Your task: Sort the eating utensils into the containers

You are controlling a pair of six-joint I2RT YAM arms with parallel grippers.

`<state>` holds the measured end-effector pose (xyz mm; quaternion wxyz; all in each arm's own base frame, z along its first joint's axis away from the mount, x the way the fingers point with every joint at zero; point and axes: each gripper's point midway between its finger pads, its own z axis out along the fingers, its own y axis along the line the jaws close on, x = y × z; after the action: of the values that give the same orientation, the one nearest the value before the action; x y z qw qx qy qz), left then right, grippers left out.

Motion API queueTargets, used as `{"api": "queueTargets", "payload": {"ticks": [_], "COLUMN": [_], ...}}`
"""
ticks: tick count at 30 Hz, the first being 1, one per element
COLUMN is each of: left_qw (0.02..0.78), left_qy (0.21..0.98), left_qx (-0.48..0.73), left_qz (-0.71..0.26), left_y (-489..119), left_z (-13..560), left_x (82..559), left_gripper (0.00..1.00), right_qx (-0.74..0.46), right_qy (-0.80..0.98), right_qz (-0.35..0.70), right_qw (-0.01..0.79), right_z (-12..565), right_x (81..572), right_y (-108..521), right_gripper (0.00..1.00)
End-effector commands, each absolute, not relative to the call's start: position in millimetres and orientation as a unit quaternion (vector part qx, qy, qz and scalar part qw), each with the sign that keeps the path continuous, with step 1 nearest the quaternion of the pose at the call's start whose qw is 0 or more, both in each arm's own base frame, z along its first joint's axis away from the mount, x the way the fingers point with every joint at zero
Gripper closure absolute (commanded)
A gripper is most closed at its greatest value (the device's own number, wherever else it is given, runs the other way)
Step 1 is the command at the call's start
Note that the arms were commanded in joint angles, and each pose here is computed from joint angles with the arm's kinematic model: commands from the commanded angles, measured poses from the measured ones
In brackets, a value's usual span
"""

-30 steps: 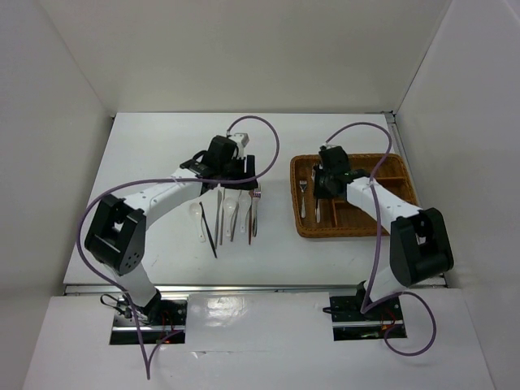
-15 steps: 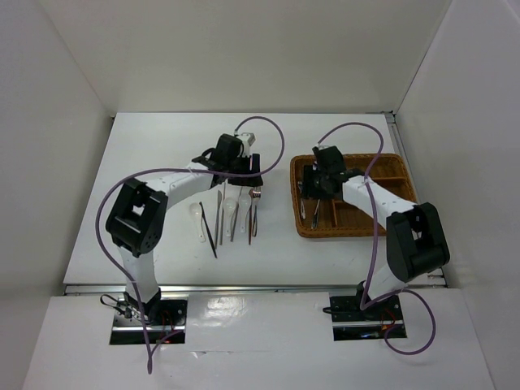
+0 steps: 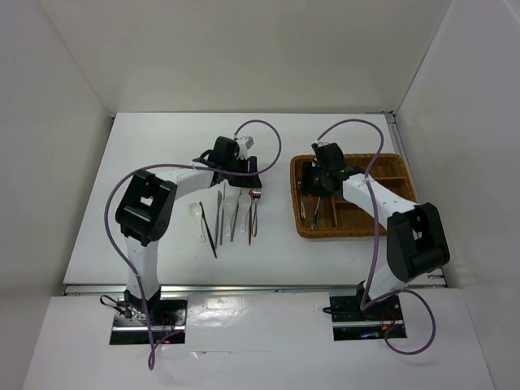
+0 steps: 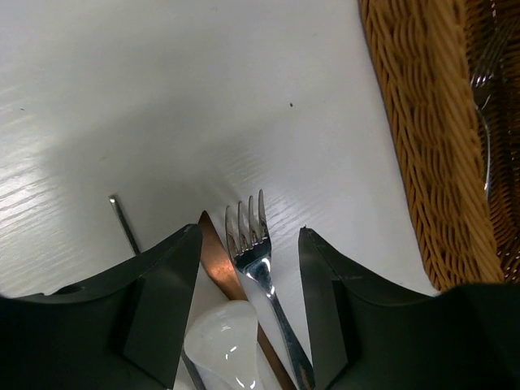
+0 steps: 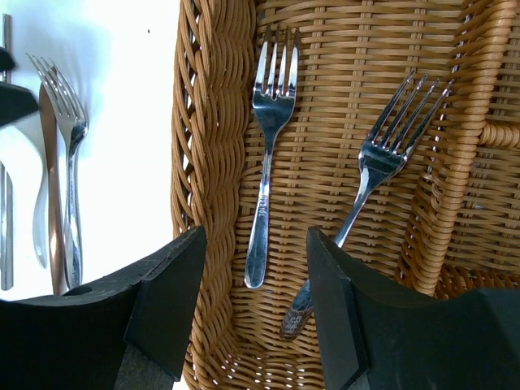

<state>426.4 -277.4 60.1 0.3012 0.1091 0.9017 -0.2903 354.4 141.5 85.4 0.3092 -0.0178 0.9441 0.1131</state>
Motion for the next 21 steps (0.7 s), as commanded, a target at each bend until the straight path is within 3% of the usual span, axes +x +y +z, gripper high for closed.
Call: {"api": "queueTargets", "payload": {"ticks": [1,12,18,21], "left_qw": [0.307,0.291,0.287,0.283], "left_qy": [0.883,0.882,0.884,0.886], "left_qx": [0.150,0.160,0.159,0.158], "left_qz": [-0.322,-0.335,-0.334,-0.333], "left_y": [-293.2,-300.2,-301.9,-301.6], "left_z": [63.6,48.3,41.0,36.4], "left_x": [431.4,432.2,435.7,435.1], "left_gripper": [0.36,0.47,0.73,0.80], "right_qx": [-0.026,-0.031,-0.026,-0.026], "right_qy": [0.932,0.932,0.930,0.930], "right_qz": [0.126,0.124,0.127,0.128], "right_qw": [0.340,0.340,0.344,0.345], "right_z": [109.0,111.2,114.8,118.1], "right_x": [367.0,369.9,369.8,368.0], "right_y": [150.3,150.9,151.3,150.6], "right_gripper": [0.40,0.40,0.40,0.40]}}
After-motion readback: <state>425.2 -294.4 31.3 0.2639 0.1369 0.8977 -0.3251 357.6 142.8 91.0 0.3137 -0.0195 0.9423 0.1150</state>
